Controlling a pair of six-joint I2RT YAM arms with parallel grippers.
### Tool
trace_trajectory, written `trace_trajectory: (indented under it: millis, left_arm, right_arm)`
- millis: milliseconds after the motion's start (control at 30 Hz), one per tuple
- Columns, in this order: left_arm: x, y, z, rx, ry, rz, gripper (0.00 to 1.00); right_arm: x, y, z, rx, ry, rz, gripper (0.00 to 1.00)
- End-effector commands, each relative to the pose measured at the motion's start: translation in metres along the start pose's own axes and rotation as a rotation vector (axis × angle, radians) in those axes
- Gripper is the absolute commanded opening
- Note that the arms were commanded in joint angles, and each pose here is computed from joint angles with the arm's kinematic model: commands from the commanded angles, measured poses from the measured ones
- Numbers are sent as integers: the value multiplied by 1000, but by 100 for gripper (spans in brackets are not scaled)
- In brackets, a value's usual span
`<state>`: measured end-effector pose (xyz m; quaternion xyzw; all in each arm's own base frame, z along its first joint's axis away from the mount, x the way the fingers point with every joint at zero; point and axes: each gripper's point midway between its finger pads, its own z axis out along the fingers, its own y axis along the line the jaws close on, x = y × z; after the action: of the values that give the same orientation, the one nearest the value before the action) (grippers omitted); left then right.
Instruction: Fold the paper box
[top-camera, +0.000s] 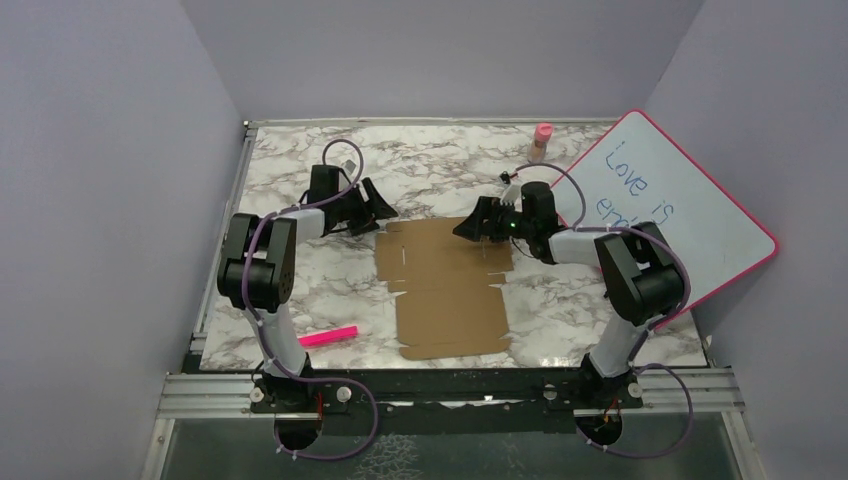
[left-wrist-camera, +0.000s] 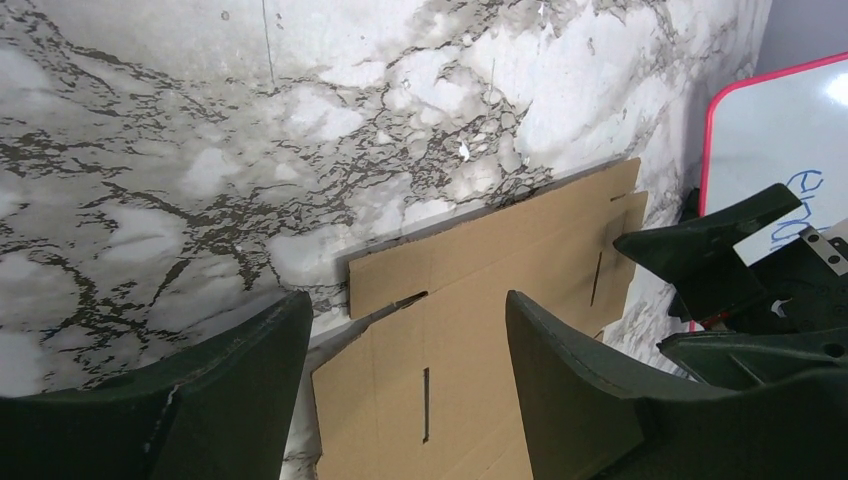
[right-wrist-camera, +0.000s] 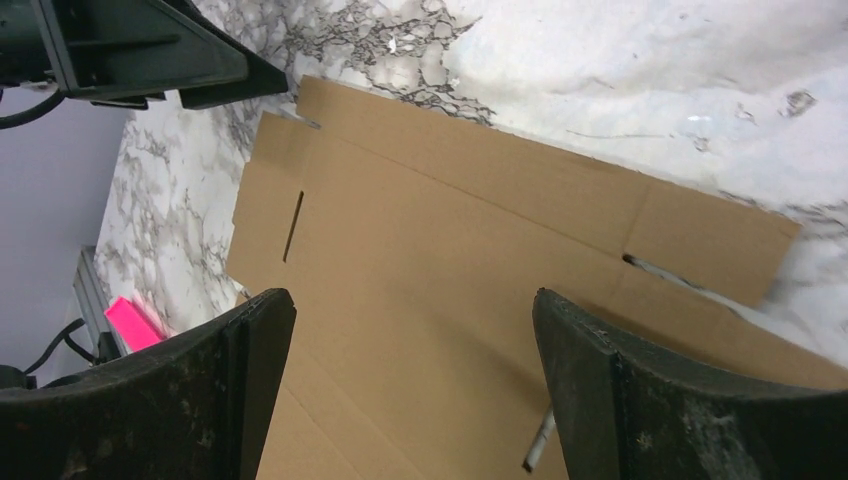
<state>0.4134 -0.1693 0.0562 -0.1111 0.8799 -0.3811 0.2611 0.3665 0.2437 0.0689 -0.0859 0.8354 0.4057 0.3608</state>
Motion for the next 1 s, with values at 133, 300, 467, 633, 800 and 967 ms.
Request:
trace_trajectory:
  millis: [133,300,467,633,800,967]
  left_arm:
    - [-2,-9,7,38,29,5,72]
    - [0,-11,11,53,43,-6,72]
    - [4,-19,14,79,62,-4,72]
    - [6,-20,14,80,65,-5,72]
    - [-2,-34,7,105,33,6,72]
    - [-11,-54,-3,140,5,31,72]
  right_arm:
    - [-1,19,28,-118,22,8,93]
    - [10,11,34,-99,43,18,93]
    - [17,8,36,-86,54,22,92]
    - [18,7,35,-71,48,16,92]
    - [18,5,34,-54,43,9,92]
    - [19,4,34,-45,43,10,92]
